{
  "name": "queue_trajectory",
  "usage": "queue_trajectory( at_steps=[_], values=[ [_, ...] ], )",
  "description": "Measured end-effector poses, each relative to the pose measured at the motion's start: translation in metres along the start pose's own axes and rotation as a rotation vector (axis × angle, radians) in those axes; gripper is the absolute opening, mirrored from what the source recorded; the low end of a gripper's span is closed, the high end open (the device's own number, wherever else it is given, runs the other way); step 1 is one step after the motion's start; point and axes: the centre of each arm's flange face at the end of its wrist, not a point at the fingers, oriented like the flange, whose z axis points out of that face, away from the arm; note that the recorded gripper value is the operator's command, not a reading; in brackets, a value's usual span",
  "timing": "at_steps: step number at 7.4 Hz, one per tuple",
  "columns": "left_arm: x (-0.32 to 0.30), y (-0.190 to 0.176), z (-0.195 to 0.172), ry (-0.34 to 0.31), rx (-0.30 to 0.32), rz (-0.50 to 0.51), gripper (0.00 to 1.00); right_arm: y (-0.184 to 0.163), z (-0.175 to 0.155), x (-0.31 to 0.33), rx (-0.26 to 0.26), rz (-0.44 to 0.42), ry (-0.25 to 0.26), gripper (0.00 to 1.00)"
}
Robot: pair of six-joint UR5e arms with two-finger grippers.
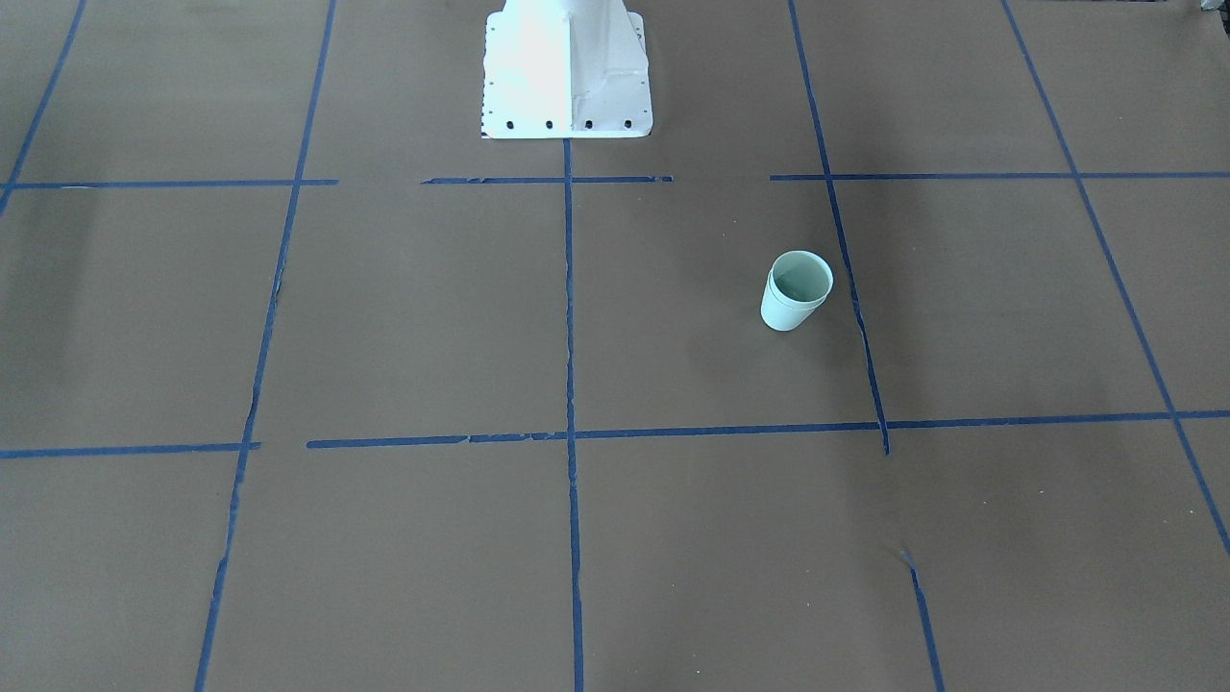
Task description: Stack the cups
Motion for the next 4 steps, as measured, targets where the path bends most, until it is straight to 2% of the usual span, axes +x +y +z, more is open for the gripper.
queue_trajectory(
  at_steps=[4],
  values=[
    [0.0032,-0.0025,-0.0045,-0.003,0.009,0.007,1.0,-0.0001,0.0002,-0.0002,-0.001,0.0,0.0,1.0]
  ],
)
